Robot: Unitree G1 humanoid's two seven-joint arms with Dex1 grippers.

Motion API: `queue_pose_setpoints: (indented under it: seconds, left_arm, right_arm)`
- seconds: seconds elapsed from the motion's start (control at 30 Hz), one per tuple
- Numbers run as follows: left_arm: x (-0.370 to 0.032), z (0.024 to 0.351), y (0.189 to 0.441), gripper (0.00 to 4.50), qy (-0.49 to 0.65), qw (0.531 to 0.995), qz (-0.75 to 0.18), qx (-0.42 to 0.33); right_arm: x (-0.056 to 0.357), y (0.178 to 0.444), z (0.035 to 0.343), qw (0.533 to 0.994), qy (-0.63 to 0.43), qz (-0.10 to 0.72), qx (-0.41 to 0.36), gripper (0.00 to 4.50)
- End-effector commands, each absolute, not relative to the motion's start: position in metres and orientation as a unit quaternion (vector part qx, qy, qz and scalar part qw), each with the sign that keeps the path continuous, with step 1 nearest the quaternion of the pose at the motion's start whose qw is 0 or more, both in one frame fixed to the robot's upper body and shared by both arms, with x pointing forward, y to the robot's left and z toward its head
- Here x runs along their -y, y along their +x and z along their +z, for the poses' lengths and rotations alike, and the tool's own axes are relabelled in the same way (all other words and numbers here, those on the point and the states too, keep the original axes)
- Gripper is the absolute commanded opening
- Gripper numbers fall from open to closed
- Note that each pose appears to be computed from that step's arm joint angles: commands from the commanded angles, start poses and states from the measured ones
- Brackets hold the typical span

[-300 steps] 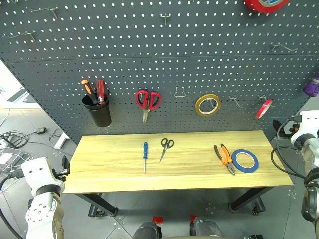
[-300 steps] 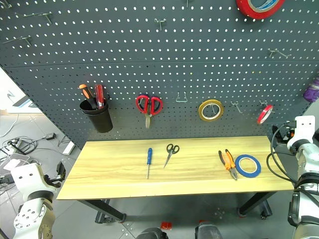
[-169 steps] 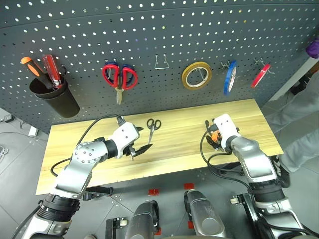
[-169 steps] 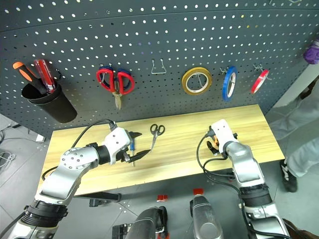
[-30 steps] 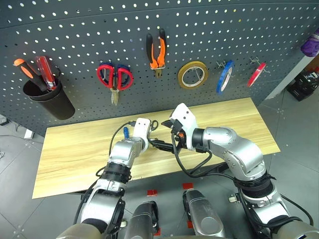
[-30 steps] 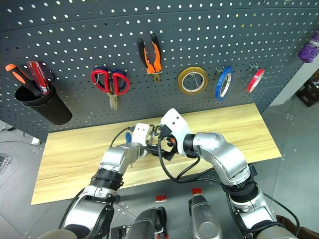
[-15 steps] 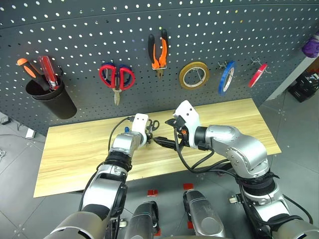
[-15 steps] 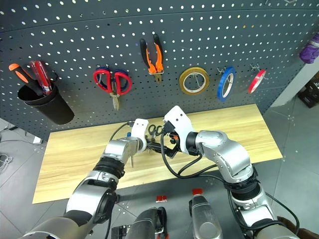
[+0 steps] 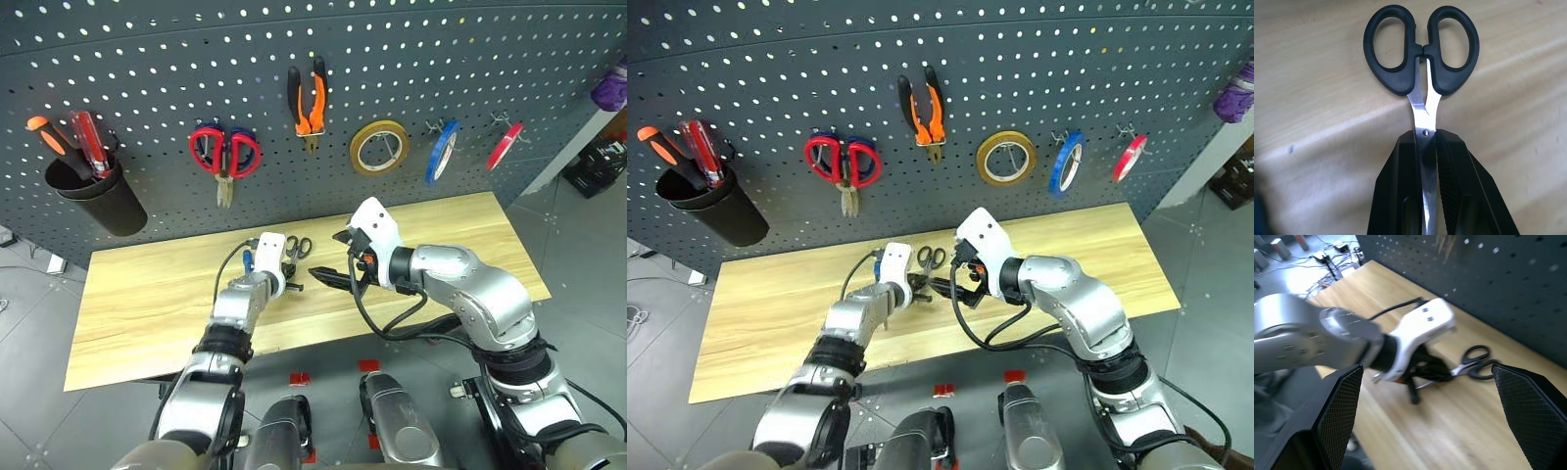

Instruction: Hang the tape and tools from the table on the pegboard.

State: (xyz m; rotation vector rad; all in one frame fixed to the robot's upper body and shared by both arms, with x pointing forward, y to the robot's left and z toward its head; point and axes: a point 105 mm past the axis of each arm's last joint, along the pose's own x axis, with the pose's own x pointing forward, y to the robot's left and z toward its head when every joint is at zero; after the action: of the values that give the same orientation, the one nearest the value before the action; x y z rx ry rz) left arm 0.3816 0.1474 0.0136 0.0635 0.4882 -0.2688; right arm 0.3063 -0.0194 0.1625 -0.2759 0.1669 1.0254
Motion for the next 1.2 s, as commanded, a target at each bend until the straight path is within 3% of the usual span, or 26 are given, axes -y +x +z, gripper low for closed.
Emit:
queue_pose_setpoints:
  seconds: [0.03,0.27,0.4,0.7,1.2]
  left_arm:
    - [-0.157,0.057,0.367,0.16,0.089,0.98,-0.114,-0.136]
    - [-0.184,0.104,0.29,0.16,0.21,0.977,-0.029,-0.008]
    - [-0.192,0.143,0.269,0.16,0.237,0.969,0.016,0.064]
    - [-0.179,0.202,0.285,0.16,0.258,0.953,0.014,0.162]
    - [-0.194,0.206,0.316,0.16,0.276,0.948,0.031,0.156]
  right_arm:
    - [0.014,0.295,0.193,0.85,-0.163,0.5,0.028,4.5]
    - [0.02,0.271,0.241,0.82,-0.092,0.553,0.121,4.5]
    - [0.022,0.272,0.253,0.817,-0.083,0.554,0.139,4.5]
    - [0.014,0.285,0.269,0.819,-0.08,0.541,0.174,4.5]
    - [0.011,0.285,0.269,0.816,-0.09,0.539,0.187,4.5]
